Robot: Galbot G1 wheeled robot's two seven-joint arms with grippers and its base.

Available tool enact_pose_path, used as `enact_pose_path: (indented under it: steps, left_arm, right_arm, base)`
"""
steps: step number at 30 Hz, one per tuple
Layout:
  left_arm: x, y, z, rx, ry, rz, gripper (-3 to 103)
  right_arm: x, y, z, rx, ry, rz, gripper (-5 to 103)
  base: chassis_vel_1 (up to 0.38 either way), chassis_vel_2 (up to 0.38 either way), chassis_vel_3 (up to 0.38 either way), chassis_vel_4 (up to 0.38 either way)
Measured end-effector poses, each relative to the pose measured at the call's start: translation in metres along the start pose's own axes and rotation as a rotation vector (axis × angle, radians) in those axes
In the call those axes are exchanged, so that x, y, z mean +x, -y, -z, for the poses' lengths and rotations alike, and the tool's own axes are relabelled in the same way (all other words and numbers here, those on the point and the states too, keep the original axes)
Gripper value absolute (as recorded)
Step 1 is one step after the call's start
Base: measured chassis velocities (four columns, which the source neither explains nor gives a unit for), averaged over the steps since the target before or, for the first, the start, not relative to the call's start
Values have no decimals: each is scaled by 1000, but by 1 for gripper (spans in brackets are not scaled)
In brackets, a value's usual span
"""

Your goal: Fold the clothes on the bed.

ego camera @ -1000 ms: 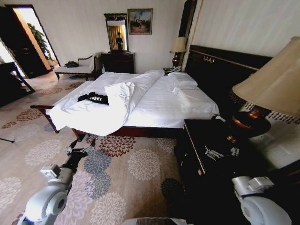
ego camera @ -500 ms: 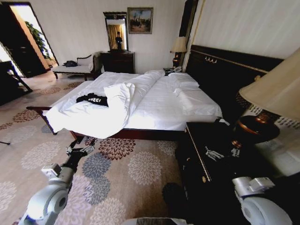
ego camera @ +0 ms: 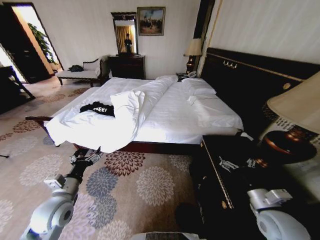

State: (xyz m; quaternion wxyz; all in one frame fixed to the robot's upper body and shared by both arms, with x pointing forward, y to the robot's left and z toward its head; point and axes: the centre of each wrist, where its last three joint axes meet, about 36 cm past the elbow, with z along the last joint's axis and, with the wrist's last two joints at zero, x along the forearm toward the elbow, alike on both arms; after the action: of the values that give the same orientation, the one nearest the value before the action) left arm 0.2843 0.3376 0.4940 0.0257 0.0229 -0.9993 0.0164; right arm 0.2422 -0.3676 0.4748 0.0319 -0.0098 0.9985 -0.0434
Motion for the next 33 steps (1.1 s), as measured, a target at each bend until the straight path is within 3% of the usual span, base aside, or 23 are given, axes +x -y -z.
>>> enact_pose_path:
  steps: [2,4,8,17,23,33]
  left_arm:
    - [0,-1,-2,-1,0,8,101]
    - [0,-2,-4,-1,-1,16,92]
    - [1,-2,-5,2,-5,22,100]
    - [1,-2,-7,8,-9,34,100]
    - [1,0,-5,58,-4,26,100]
    - [3,-1,-13,51,-19,9,100]
  right_arm:
    - [0,-1,0,-1,-1,-1,100]
    - [1,-1,-1,-3,-2,-3,100]
    - [1,-1,-2,-4,-3,-5,100]
    - [1,-2,-2,-6,-4,-6,100]
    - [2,-3,-4,-8,-8,-6,100]
    - [0,-6,-7,-10,-12,1,100]
  base:
    - [-124,128,111,-134]
    - [-115,137,112,-107]
    - [-116,115,109,-120]
    - [-160,81,84,-156]
    - [-180,51,62,-190]
    - [-148,125,129,-130]
